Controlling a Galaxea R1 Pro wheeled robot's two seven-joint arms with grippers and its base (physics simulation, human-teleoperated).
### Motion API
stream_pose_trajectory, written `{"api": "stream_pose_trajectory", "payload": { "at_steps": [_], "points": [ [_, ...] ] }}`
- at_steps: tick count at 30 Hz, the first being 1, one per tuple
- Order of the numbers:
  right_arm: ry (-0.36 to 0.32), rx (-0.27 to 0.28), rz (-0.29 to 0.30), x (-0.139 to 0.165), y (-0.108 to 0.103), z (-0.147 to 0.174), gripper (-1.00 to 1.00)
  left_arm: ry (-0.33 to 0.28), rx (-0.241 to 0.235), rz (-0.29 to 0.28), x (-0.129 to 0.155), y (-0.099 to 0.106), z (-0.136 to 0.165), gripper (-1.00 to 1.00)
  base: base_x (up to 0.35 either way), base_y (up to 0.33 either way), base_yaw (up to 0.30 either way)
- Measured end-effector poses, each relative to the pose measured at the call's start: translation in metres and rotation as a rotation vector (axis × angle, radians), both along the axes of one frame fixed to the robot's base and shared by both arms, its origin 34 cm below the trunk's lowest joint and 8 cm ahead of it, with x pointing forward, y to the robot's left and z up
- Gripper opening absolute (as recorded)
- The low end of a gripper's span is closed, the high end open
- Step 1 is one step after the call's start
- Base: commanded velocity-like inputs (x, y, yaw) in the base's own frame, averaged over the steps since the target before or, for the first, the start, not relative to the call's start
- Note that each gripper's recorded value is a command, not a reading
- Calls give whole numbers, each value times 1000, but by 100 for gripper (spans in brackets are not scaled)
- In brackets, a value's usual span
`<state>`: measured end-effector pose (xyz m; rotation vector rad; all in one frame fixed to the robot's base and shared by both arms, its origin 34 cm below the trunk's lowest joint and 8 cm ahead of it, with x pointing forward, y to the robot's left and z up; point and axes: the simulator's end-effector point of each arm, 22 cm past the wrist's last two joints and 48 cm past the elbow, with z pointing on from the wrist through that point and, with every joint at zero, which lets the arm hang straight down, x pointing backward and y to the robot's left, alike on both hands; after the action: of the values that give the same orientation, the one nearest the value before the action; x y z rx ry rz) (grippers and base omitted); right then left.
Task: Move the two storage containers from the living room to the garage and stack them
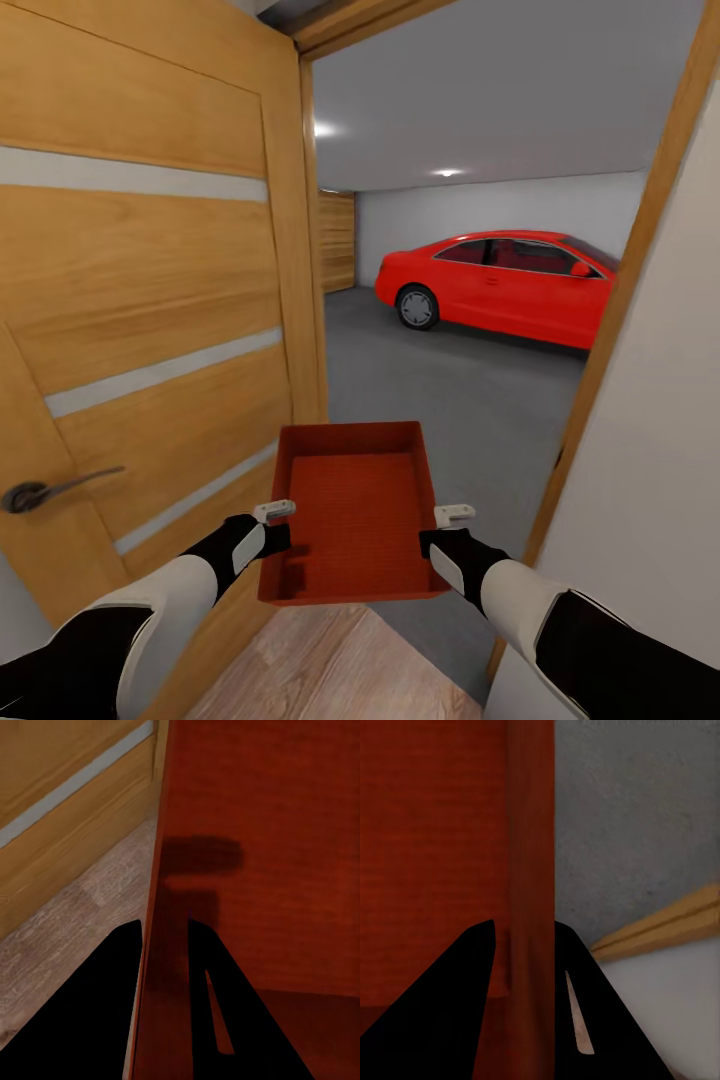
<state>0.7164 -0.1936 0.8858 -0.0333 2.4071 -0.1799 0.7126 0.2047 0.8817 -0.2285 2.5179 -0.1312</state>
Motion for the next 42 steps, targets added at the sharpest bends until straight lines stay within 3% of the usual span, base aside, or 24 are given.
{"api": "stream_pose_trajectory", "payload": {
  "at_steps": [7,26,42],
  "points": [
    [0,0,0,0,0,0,-100,0,0,0,0,0,0,-100,76,57,-36],
    [1,-1,0,0,0,0,-100,1,0,0,0,0,0,-100,1,1,-229],
    [0,0,0,0,0,0,-100,0,0,0,0,0,0,-100,183,159,-27]
  ]
}}
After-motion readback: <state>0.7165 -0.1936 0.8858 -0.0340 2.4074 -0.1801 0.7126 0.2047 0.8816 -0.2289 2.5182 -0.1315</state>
